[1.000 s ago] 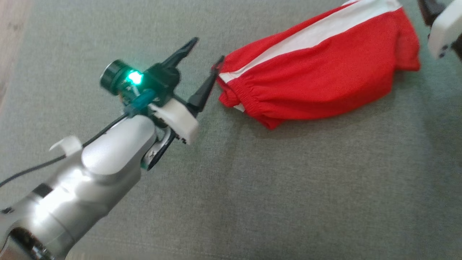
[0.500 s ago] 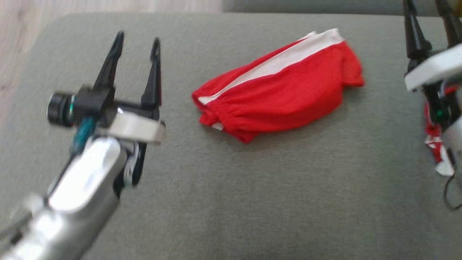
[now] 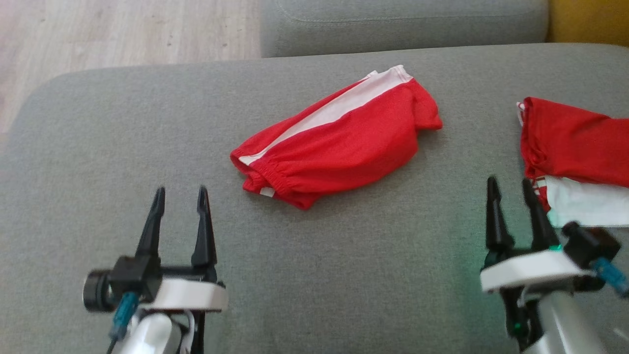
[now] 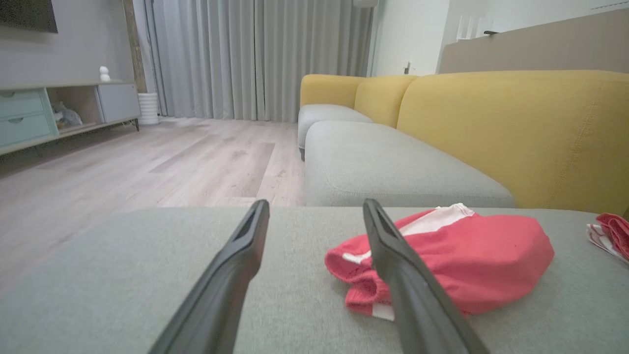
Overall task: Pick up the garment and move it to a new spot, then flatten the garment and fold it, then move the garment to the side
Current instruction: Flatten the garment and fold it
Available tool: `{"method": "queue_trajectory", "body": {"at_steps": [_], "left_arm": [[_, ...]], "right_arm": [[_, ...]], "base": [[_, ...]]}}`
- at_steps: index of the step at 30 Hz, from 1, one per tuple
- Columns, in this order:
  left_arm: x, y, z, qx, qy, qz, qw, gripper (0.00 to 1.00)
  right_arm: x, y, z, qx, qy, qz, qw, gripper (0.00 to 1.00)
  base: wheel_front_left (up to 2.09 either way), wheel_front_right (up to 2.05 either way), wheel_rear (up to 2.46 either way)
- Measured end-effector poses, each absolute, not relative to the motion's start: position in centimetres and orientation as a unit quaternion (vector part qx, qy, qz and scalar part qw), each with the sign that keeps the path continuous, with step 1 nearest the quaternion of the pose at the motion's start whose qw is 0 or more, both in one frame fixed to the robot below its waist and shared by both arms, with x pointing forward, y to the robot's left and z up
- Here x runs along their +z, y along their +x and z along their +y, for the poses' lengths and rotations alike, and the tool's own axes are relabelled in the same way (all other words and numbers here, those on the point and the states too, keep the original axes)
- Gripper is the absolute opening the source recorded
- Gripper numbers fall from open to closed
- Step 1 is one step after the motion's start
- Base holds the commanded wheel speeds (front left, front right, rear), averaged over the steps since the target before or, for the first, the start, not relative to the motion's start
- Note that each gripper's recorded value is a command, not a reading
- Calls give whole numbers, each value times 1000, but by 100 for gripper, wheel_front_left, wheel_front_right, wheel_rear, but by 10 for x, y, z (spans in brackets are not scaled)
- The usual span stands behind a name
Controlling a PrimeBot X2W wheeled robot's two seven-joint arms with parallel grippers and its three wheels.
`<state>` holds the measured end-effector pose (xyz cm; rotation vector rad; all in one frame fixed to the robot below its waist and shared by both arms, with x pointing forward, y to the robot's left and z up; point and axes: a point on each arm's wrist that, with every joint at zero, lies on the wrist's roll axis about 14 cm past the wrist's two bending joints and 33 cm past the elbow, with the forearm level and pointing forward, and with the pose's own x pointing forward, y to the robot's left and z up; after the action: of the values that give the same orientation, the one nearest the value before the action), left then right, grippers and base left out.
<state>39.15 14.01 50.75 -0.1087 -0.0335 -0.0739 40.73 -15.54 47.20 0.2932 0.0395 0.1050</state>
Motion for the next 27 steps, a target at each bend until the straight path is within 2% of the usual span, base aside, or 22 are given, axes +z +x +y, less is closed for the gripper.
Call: {"method": "queue_trajectory", "body": {"at_steps": [5, 14, 23, 27], "left_arm": [[489, 384, 137, -39, -64, 5, 997, 100], [484, 393, 131, -57, -60, 4, 997, 100], [470, 419, 140, -51, -53, 15, 997, 100], [465, 424, 149, -40, -49, 20, 998, 100]], "right_arm": [[463, 390, -150, 56, 141, 32, 988, 100], [460, 406, -140, 72, 134, 42, 987, 100], [470, 496, -132, 83, 104, 56, 989, 100], [460, 532, -129, 82, 104, 89, 987, 100]], "base": [[0, 0, 0], [0, 0, 0], [0, 0, 0], [0, 0, 0]]}}
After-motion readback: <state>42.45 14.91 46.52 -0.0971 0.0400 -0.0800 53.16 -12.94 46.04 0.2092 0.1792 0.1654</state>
